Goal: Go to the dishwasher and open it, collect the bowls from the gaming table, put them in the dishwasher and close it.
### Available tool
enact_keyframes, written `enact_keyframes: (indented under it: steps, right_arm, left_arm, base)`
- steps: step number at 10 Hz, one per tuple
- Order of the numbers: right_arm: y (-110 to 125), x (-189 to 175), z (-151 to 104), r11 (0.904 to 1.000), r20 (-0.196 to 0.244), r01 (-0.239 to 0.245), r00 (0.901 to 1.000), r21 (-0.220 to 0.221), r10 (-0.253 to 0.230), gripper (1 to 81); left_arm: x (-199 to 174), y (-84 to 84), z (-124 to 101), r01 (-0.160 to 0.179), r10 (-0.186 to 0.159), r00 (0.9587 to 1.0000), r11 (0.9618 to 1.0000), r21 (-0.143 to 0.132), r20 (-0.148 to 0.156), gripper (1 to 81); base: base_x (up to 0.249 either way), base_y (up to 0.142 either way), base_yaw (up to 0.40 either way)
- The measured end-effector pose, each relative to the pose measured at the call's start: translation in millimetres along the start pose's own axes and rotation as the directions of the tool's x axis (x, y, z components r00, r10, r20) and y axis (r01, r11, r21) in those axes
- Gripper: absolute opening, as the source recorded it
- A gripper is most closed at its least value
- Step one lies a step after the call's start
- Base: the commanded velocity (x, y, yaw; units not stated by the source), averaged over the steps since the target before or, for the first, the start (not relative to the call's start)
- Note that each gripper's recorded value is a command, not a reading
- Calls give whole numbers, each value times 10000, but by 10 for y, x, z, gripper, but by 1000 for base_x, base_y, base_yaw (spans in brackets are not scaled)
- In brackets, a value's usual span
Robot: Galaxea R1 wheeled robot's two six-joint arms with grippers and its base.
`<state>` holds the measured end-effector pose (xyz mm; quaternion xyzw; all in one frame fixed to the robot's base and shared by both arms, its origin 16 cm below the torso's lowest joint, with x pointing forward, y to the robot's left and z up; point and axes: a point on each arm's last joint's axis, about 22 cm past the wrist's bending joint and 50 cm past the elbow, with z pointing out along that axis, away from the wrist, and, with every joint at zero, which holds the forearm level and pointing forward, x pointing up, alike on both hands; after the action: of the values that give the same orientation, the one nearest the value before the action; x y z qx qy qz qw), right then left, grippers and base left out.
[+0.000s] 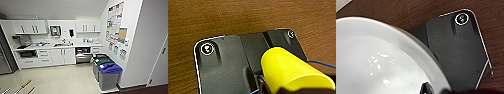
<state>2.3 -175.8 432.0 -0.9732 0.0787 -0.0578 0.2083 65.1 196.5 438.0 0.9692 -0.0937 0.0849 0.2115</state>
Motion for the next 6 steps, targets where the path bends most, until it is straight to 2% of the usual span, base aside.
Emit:
enact_keyframes:
  steps: [6]
  right_arm:
    - [1, 4, 3, 10000, -1, 30, 10000, -20, -30, 10]
  left_arm:
    - [-14, 17, 5, 15, -15, 10000, 10000, -23, 10, 10]
  base:
    - [158, 0, 0]
